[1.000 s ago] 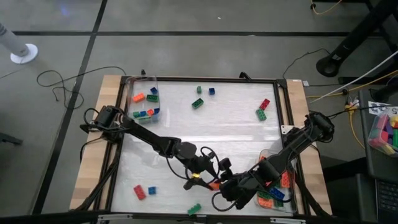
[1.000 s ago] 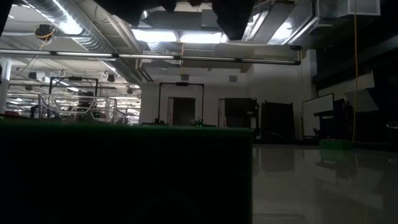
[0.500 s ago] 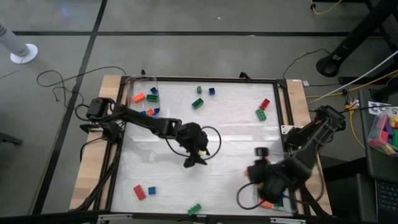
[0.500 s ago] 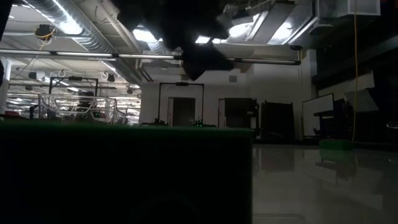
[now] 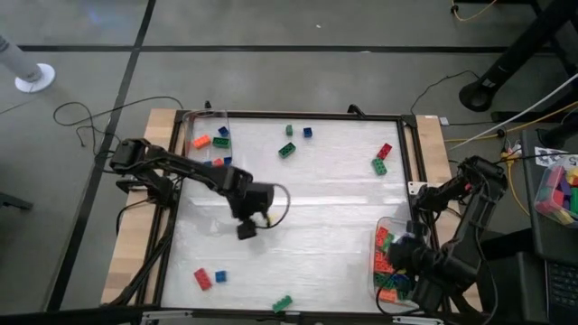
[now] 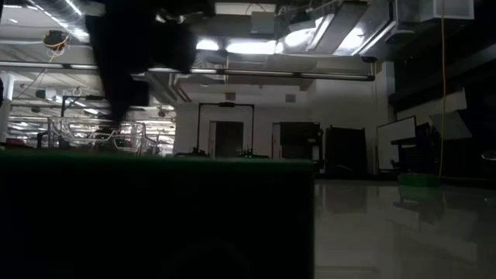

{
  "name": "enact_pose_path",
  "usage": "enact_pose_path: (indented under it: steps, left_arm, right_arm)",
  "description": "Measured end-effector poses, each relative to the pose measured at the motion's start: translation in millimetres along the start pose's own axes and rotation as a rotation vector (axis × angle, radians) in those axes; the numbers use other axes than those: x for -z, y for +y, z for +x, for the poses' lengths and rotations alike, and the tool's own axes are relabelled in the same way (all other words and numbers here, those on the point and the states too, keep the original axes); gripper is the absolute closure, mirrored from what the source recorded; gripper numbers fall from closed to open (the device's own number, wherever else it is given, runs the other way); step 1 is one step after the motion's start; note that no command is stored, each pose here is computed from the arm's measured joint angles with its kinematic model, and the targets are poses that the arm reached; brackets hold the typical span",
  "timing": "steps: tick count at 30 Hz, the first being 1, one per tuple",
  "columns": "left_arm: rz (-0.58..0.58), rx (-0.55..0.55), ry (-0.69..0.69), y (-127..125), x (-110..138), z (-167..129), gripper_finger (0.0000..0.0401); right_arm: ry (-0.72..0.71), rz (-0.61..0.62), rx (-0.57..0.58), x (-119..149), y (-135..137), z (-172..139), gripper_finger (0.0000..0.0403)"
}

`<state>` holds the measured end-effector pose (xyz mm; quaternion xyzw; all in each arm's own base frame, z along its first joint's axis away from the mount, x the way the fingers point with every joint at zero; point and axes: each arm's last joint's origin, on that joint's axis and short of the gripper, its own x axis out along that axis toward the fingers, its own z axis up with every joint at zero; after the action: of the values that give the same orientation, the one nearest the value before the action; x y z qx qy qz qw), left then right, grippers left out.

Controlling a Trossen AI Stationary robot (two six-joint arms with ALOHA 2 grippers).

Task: Sort blocks by size
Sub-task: Put the 8 stud orange game piece into the bottom transparent bin, then put the 8 stud green game piece into the bottom transparent bin

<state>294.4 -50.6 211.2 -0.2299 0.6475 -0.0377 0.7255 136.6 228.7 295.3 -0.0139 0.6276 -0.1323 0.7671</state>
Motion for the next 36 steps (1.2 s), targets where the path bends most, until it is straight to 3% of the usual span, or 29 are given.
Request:
enact_pose_path:
  steps: [3,8,13,18,22,26,31,36]
  left_arm:
    - [-0.08,-0.072,0.129,-10.6,20.7,5.7,0.0171]
    - [-0.161,-0.142,0.209,-28.9,45.6,19.9,0.0171]
    - [-0.142,-0.192,0.197,-45.5,59.9,26.4,0.0171]
    - [-0.094,-0.326,0.106,-45.4,62.5,26.8,0.0171]
    - [-0.006,-0.439,0.075,-32.5,59.9,14.7,0.0171]
    - [0.002,-0.537,-0.008,-9.9,53.2,-14.6,0.0171]
    - [0.002,-0.68,-0.175,28.6,46.3,-64.0,0.0171]
    - [0.046,-0.917,-0.26,68.0,42.7,-102.9,0.0171]
  right_arm:
    - [0.049,0.013,0.019,9.3,2.4,14.5,0.0276]
    - [0.074,0.014,0.042,14.7,3.5,36.8,0.0263]
    - [0.118,0.027,0.073,14.0,-0.6,47.4,0.0253]
    - [0.16,0.046,0.062,10.6,-1.7,49.6,0.0237]
    - [0.209,0.05,0.048,10.3,-1.9,49.9,0.0233]
    - [0.191,0.049,0.042,10.0,-0.9,49.9,0.0233]
    - [0.1,0.046,0.057,7.1,-0.6,50.4,0.0233]
    - [-0.024,0.04,0.097,3.5,-1.7,50.4,0.0233]
